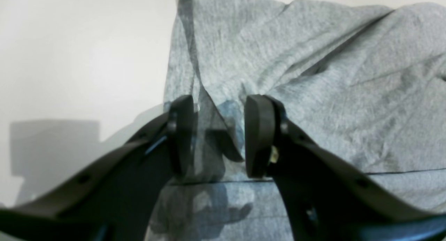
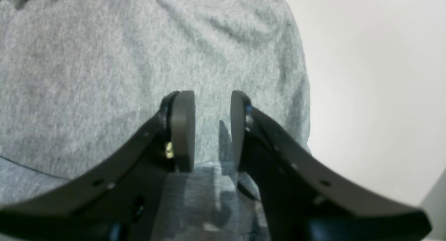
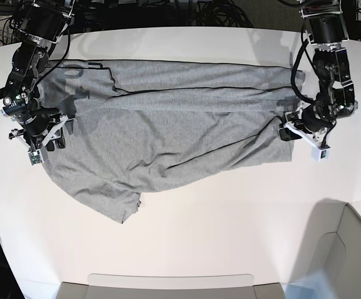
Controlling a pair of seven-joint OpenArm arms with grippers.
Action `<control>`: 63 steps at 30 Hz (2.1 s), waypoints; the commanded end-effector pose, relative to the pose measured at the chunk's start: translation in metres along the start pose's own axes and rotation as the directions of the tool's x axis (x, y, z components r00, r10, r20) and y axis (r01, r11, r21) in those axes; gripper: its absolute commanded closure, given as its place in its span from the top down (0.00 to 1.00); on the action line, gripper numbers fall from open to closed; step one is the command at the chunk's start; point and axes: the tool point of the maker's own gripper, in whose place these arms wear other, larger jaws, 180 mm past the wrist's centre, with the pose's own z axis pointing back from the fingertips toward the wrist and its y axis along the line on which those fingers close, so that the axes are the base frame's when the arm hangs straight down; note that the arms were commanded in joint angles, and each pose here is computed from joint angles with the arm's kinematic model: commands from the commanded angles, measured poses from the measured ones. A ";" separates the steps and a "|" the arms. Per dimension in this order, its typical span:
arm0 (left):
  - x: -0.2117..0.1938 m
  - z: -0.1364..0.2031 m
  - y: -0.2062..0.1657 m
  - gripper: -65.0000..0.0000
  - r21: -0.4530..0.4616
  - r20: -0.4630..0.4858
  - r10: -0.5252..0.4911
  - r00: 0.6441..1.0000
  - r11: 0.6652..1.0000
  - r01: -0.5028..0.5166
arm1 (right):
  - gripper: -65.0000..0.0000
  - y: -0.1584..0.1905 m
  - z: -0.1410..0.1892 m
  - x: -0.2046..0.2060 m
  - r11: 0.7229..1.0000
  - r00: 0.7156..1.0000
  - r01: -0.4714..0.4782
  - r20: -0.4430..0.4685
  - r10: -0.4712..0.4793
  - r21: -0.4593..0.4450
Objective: Fold the T-shirt properly
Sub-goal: 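Grasp the shirt's side edges with both grippers, then pull the grasped edges toward the hem, folding the shirt over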
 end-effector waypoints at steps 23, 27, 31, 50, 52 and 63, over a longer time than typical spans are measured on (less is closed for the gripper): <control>-0.003 -0.017 -0.013 0.18 -0.042 -0.053 0.008 0.999 0.999 -0.010 | 0.28 0.007 -0.054 0.108 0.991 0.992 -0.088 0.098 0.077 0.105; -0.006 -0.019 -0.009 0.12 -0.036 -0.065 0.020 0.998 0.999 -0.022 | 0.28 0.002 -0.079 0.138 0.987 0.992 -0.101 0.090 0.090 0.129; -0.006 -0.019 -0.010 0.12 -0.038 -0.064 0.021 0.998 0.999 -0.024 | 0.28 -0.016 -0.111 0.148 0.994 0.995 -0.012 0.101 0.001 0.110; -0.007 -0.019 -0.009 0.12 -0.033 -0.065 0.024 0.998 0.999 -0.026 | 0.27 -0.020 -0.104 -0.110 0.980 0.906 0.154 -0.413 -0.090 0.124; -0.007 -0.019 -0.009 0.12 -0.033 -0.065 0.024 0.998 0.999 -0.026 | 0.27 -0.017 -0.091 -0.126 0.965 0.895 0.189 -0.435 -0.094 0.181; -0.005 -0.019 -0.009 0.12 -0.033 -0.063 0.022 0.998 0.999 -0.024 | 0.27 -0.016 -0.039 -0.083 0.964 0.927 -0.044 -0.349 0.136 0.261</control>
